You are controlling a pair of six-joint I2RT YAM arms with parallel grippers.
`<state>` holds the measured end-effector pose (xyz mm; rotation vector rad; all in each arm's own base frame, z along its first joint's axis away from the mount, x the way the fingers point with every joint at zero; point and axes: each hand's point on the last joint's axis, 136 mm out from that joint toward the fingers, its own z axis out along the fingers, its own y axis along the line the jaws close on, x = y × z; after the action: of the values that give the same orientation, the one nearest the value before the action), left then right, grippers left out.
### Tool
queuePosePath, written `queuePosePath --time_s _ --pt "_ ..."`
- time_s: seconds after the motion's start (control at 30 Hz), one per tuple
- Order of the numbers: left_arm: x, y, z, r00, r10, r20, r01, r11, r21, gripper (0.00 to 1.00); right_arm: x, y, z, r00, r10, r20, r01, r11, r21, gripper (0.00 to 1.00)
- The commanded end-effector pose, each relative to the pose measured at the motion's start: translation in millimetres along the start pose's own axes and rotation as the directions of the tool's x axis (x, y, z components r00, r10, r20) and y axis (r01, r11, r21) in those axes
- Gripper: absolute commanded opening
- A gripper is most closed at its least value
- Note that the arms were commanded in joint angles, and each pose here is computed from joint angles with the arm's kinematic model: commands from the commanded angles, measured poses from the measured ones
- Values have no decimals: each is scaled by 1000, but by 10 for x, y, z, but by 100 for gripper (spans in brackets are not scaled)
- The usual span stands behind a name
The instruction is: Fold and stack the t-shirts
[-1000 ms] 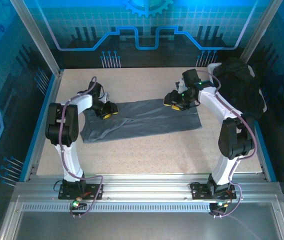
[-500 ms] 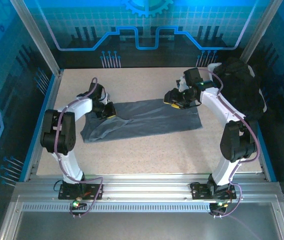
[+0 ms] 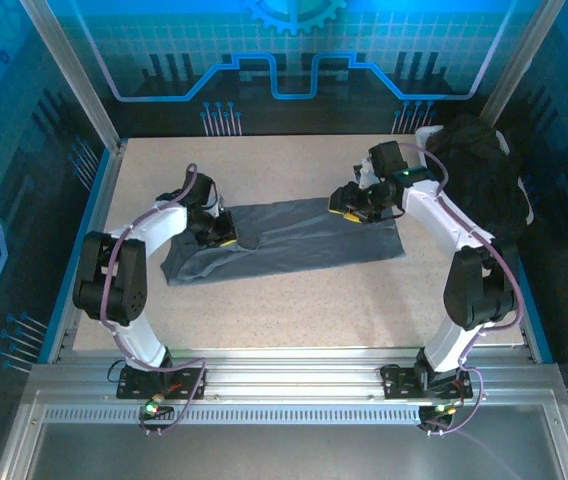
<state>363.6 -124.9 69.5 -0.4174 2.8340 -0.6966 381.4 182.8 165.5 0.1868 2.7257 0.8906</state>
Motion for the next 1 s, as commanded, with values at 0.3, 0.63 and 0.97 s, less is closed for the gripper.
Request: queuePosePath --time_s 0.3,0.63,0.97 --pt "794 -173 80 956 -248 -157 234 967 -103 0 131 7 -35 1000 6 -9 -6 999 -48 50" --pt "1093 -415 280 875 -400 -273 390 916 -91 31 215 -83 -19 1000 14 -22 -15 999 -50 50" --pt "896 284 -342 878 -479 -9 463 853 -241 34 409 -15 159 998 -39 -51 38 999 -29 48"
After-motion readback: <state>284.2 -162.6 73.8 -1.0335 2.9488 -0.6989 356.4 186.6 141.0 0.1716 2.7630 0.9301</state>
